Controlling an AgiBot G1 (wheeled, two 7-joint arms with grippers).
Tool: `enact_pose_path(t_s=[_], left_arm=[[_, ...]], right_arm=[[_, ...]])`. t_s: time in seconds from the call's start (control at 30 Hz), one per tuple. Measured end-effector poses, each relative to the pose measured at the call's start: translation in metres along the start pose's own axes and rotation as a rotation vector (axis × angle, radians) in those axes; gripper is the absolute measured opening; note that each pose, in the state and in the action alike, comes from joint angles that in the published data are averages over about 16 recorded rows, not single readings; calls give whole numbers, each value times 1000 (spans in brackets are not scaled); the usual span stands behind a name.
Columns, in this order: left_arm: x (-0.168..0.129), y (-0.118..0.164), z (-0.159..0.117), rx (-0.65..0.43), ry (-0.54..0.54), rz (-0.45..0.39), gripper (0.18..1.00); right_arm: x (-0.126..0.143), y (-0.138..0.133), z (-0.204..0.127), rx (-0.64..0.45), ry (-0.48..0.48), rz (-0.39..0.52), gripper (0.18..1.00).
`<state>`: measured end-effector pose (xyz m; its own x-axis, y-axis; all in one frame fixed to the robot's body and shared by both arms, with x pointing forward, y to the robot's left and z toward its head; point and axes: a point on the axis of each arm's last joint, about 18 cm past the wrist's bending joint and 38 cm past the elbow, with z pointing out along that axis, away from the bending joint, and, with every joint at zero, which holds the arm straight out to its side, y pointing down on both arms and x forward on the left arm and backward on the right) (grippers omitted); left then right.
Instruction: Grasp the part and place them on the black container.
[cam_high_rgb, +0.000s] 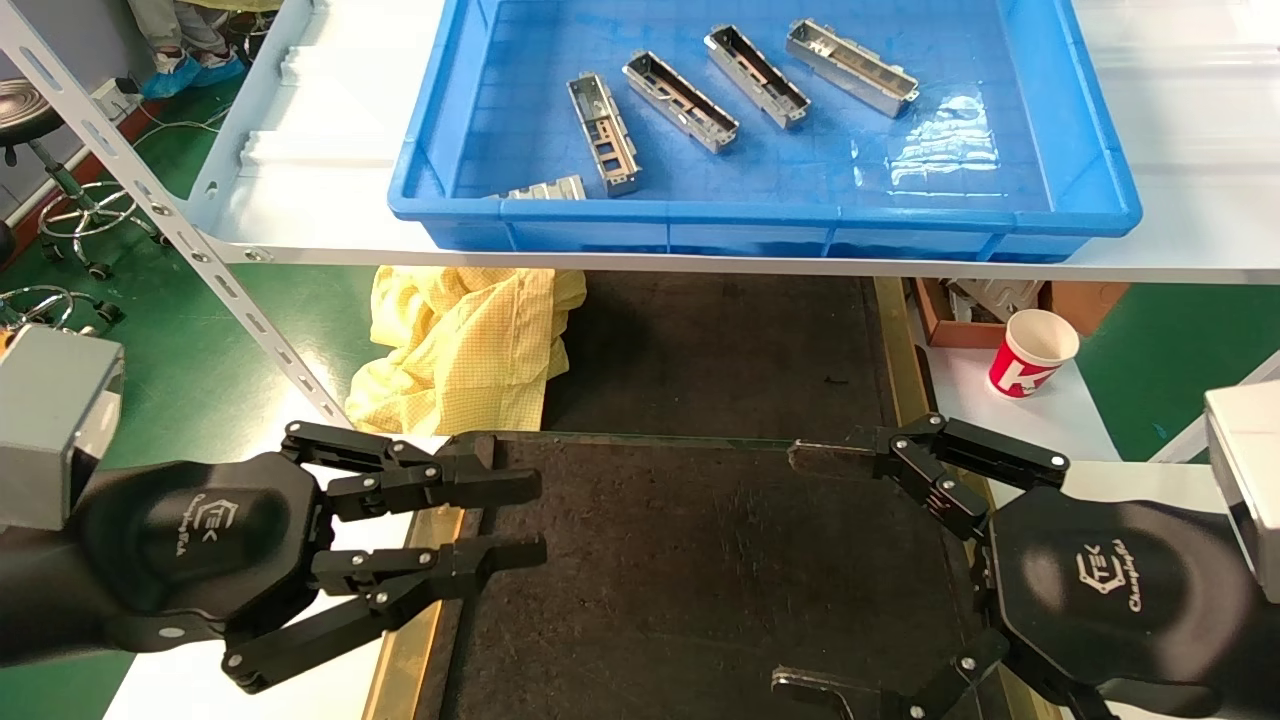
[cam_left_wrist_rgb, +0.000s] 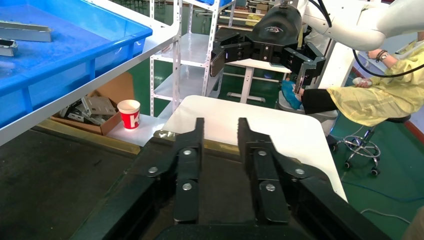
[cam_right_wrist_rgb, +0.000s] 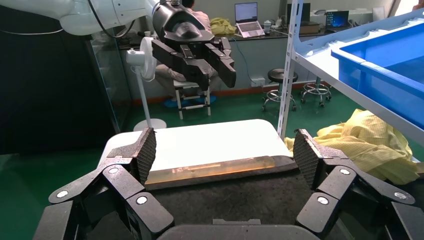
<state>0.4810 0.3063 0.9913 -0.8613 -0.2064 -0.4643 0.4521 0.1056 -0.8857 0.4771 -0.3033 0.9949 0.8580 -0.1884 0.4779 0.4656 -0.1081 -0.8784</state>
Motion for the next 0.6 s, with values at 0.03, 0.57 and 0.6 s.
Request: enact_pose_path(t_s=[0.03, 0.57, 0.6], left_arm=[[0, 0, 0, 0, 0, 0, 446], [0, 0, 0, 0, 0, 0, 218], [0, 0, 0, 0, 0, 0, 215]], right_arm=[[2, -1, 0, 2, 5, -1, 1001], [83, -46, 9, 60, 178, -62, 1001], [91, -50, 11, 60, 192, -67, 1001]])
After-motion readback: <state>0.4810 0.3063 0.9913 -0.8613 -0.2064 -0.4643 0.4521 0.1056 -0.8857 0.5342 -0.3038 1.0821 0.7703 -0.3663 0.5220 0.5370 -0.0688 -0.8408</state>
